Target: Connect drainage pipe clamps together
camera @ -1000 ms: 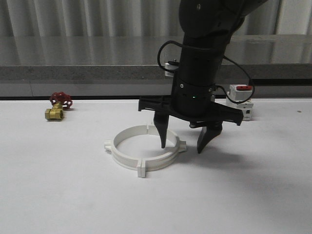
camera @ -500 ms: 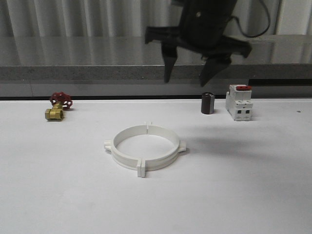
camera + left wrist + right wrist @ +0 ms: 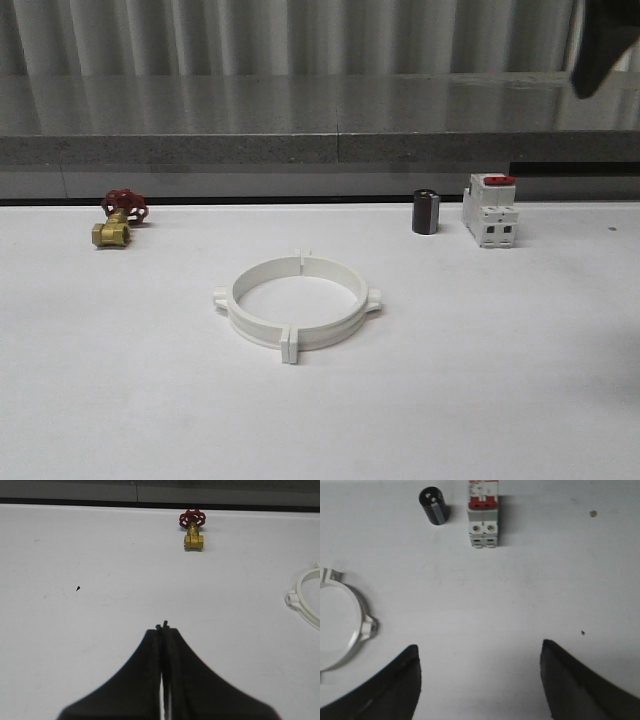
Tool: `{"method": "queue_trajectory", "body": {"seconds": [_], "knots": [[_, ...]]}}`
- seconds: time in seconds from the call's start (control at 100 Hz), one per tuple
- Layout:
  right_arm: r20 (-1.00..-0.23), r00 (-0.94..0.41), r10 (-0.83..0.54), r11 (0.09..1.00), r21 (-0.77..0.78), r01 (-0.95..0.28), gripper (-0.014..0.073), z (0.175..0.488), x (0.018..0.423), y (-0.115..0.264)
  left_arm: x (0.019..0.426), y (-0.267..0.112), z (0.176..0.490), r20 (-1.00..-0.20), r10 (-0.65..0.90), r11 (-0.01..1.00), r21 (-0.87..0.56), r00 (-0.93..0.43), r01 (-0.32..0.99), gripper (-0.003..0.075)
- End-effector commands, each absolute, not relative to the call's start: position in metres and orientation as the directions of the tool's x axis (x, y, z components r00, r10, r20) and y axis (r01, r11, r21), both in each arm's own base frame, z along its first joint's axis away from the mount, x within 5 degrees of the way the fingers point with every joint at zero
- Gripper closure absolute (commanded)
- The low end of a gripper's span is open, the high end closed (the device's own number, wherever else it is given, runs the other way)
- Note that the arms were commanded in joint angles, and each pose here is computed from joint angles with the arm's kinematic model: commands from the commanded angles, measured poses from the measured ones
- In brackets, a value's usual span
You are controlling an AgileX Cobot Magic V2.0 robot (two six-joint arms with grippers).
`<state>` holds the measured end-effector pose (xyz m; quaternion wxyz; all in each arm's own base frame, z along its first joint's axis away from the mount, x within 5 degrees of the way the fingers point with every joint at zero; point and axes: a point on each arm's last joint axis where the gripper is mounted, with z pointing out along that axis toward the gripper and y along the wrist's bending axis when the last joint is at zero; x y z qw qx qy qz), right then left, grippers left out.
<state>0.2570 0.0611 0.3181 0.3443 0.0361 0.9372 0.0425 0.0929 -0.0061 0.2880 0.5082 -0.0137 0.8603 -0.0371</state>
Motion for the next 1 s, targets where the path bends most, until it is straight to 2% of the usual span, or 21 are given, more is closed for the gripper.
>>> {"method": "queue_trajectory", "body": {"seconds": [0.0, 0.16, 0.23, 0.3, 0.42, 0.5, 0.99], "knots": [[-0.742, -0.666, 0.080, 0.996, 0.091, 0.017, 0.0083, 0.337, 0.230, 0.047, 0.096, -0.007, 0.303, -0.915, -0.071, 0.996, -0.090, -0.397, 0.028, 0.0740], [-0.772, -0.630, 0.091, 0.995, 0.097, 0.025, 0.0089, 0.327, 0.176, 0.030, 0.096, -0.007, 0.303, -0.915, -0.071, 0.996, -0.090, -0.397, 0.028, 0.0740], [-0.785, -0.614, 0.087, 0.996, 0.090, 0.025, 0.0134, 0.322, 0.156, 0.024, 0.096, -0.007, 0.303, -0.915, -0.071, 0.996, -0.090, -0.397, 0.028, 0.0740], [-0.789, -0.608, 0.083, 0.996, 0.081, 0.031, 0.0243, 0.316, 0.139, 0.019, 0.096, -0.007, 0.303, -0.915, -0.071, 0.996, -0.090, -0.397, 0.028, 0.0740], [-0.799, -0.595, 0.088, 0.996, 0.080, 0.040, 0.0547, 0.310, 0.117, 0.012, 0.096, -0.007, 0.303, -0.915, -0.071, 0.996, -0.090, -0.397, 0.028, 0.0740], [-0.817, -0.570, 0.090, 0.996, 0.083, 0.038, 0.0716, 0.310, 0.108, 0.010, 0.096, -0.007, 0.303, -0.915, -0.071, 0.996, -0.090, -0.397, 0.028, 0.0740], [-0.835, -0.542, 0.097, 0.995, 0.092, 0.037, 0.0713, 0.314, 0.101, 0.008, 0.096, -0.007, 0.303, -0.915, -0.071, 0.996, -0.090, -0.397, 0.028, 0.0740]]}}
